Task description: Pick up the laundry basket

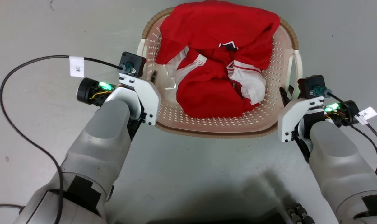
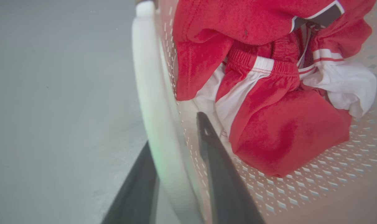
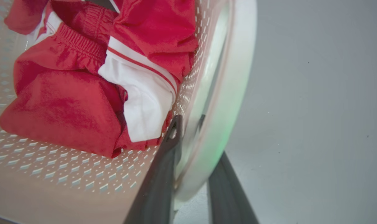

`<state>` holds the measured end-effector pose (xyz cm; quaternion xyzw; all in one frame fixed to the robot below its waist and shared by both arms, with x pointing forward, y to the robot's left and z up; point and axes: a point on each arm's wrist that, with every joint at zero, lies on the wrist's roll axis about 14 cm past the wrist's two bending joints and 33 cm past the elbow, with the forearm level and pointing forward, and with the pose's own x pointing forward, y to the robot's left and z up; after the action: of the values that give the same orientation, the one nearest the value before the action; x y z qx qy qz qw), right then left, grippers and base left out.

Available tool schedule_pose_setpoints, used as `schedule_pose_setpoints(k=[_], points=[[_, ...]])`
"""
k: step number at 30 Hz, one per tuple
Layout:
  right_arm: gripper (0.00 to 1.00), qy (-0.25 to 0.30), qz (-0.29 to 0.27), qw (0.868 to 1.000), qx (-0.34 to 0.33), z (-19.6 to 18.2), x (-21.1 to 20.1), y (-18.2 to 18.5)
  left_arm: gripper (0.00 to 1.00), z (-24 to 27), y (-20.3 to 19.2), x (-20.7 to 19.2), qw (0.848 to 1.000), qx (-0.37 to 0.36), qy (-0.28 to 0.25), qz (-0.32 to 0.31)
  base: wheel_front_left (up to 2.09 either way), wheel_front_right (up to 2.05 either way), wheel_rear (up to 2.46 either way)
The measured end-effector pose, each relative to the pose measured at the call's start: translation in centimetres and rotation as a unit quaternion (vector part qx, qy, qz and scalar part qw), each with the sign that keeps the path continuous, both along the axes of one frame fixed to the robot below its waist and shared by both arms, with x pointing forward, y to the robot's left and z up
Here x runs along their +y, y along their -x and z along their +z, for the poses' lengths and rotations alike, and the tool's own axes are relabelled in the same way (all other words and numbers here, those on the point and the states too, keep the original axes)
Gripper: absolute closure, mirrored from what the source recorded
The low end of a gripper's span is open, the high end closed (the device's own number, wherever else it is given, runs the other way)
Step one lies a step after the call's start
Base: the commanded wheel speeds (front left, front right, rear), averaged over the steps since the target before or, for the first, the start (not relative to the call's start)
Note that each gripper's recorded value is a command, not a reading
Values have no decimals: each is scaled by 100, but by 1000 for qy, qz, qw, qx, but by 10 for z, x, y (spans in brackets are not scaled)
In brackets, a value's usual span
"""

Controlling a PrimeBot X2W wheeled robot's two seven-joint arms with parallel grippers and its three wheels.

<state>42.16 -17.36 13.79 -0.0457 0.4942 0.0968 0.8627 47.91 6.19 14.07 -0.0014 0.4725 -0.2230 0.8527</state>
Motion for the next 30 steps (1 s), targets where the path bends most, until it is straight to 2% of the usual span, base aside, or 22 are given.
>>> schedule_pose_setpoints(k=[6, 11, 30], points=[[100, 1, 5, 1000, -2, 8, 2, -1, 100, 10, -2, 4, 1000, -9, -5, 2, 0, 0, 0], [100, 5, 13, 1000, 8, 22, 2, 12, 100, 23, 16, 3, 1000, 5, -6, 1, 0, 0, 0], [100, -8, 53, 998, -15, 111, 30, 33, 100, 115, 59, 27, 999, 9, -25, 23, 0, 0, 0]])
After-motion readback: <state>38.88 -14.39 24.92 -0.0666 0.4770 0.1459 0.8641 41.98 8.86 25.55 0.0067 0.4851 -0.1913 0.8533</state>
